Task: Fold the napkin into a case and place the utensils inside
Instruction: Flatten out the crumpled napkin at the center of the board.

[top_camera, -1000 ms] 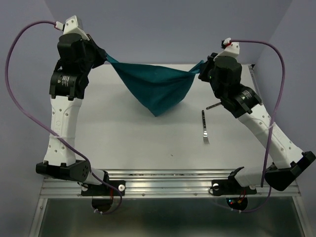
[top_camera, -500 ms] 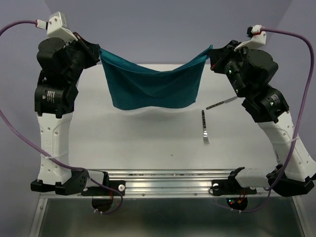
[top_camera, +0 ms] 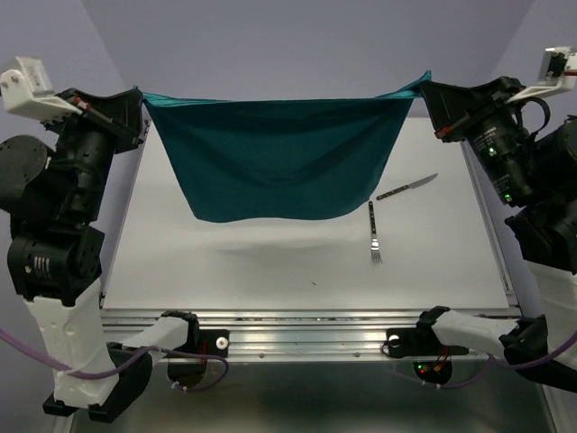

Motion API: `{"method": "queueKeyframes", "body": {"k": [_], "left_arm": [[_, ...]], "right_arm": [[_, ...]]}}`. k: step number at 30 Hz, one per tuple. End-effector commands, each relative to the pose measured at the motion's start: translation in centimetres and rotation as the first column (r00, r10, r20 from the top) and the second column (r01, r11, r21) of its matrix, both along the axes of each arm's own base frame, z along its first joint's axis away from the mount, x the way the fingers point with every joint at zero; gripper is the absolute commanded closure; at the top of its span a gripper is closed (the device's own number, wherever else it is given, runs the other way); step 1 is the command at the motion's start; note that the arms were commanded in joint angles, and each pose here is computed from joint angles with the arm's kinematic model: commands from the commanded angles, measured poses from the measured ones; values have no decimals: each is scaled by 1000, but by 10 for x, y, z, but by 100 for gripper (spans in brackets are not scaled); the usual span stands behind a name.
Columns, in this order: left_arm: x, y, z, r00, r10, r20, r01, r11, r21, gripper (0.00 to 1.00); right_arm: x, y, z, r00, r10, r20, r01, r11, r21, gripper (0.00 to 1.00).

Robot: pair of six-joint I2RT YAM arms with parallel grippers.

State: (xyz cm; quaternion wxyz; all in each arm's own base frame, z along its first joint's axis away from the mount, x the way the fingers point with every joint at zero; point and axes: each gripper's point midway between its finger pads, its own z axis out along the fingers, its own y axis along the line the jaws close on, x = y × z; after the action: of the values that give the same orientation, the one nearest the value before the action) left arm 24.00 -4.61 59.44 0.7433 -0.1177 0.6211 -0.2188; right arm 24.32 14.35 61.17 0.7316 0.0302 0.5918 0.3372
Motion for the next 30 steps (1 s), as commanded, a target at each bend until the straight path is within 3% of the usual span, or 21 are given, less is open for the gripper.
{"method": "queueKeyframes", "body": {"k": [1, 6, 9, 13, 17, 21, 26, 30], "left_arm": [[-49, 14, 41, 984, 37, 175, -29, 998, -46, 100], [-80, 20, 55, 970, 48, 240, -28, 996, -87, 100], [-77, 19, 52, 972, 45, 231, -22, 995, -101, 100], [-28, 16, 12, 993, 67, 98, -56, 993, -104, 100], [28, 17, -40, 991, 114, -62, -119, 991, -68, 100], [92, 16, -105, 961, 160, -226, -162, 987, 11, 100], [154, 17, -185, 902, 171, -396, -157, 985, 68, 100], [189, 32, -240, 855, 173, -488, -154, 985, 79, 100]], "right_arm": [[-32, -6, 17, 996, 78, 49, -81, 995, 58, 99], [-50, -20, 20, 996, 81, 27, -84, 987, 140, 99], [-46, -30, 17, 1000, 29, 7, -30, 985, 169, 99], [-14, -38, -12, 990, -109, -84, 121, 981, 151, 99], [32, -30, -58, 954, -233, -191, 245, 969, 41, 99], [88, -18, -115, 879, -390, -273, 361, 920, -153, 99], [148, -3, -185, 800, -501, -330, 381, 849, -366, 99], [202, 18, -246, 769, -499, -399, 302, 835, -461, 99]]}}
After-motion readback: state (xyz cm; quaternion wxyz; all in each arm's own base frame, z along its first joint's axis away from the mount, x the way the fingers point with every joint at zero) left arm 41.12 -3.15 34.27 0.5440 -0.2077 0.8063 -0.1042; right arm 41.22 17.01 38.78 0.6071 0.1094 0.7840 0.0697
